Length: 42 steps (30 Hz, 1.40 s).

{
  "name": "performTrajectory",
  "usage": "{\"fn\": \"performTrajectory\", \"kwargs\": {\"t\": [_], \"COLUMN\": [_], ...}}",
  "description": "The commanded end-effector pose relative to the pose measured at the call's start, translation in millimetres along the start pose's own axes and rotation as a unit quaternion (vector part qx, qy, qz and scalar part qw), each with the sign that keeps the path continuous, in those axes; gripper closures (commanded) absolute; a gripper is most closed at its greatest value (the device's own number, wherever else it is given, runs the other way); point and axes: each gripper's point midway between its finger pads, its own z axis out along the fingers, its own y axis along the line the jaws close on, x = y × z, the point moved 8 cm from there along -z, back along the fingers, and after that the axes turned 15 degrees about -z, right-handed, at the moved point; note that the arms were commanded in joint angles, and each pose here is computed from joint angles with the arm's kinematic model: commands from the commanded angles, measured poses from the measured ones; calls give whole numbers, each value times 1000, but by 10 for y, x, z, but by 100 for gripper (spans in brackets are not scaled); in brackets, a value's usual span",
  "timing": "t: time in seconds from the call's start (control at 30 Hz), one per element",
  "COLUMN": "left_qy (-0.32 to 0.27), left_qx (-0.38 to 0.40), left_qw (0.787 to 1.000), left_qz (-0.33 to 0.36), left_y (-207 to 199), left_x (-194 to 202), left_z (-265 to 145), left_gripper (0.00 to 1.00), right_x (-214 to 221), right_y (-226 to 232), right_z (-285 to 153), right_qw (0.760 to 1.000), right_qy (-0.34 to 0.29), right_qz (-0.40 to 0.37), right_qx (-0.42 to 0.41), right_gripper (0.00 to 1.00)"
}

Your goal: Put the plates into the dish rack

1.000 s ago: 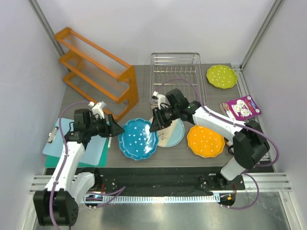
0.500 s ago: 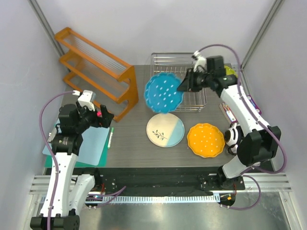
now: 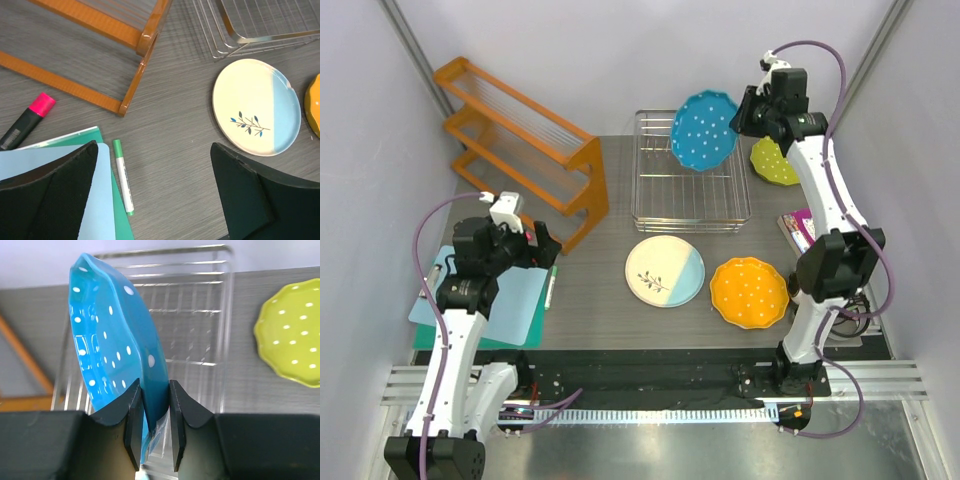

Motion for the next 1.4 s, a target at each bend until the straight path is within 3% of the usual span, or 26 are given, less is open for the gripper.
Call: {"fn": "performTrajectory", "kwargs": {"t": [0.0, 0.33, 0.6, 0.77, 1.0, 1.37], "left_qy": [-18, -7, -1, 3, 5, -3], "left_qx": [45, 40, 37, 33, 34, 35], "left_qw": [999, 999, 999, 999, 999, 999], "left_qz": [21, 11, 4, -1, -14, -6], "left_y": [-95, -60, -48, -26, -14, -6], "left_x": [-62, 25, 18, 70, 105, 87], "left_z": [-17, 9, 45, 52, 81, 97], "left_gripper": [3, 3, 3, 2, 1, 1], "right_x": [-702, -551, -488, -435, -324, -191], "right_y": [-295, -956, -1072, -1072, -700, -491], "right_z": [-155, 210, 395, 481, 640, 768], "right_qw": [988, 976, 972, 969, 965, 944], "right_qy": [-136, -104, -87, -72, -37, 1], "right_qz": [12, 7, -14, -37, -81, -137], "right_qx": [79, 189, 216, 235, 245, 301], "right_gripper": [99, 99, 99, 99, 99, 99]}}
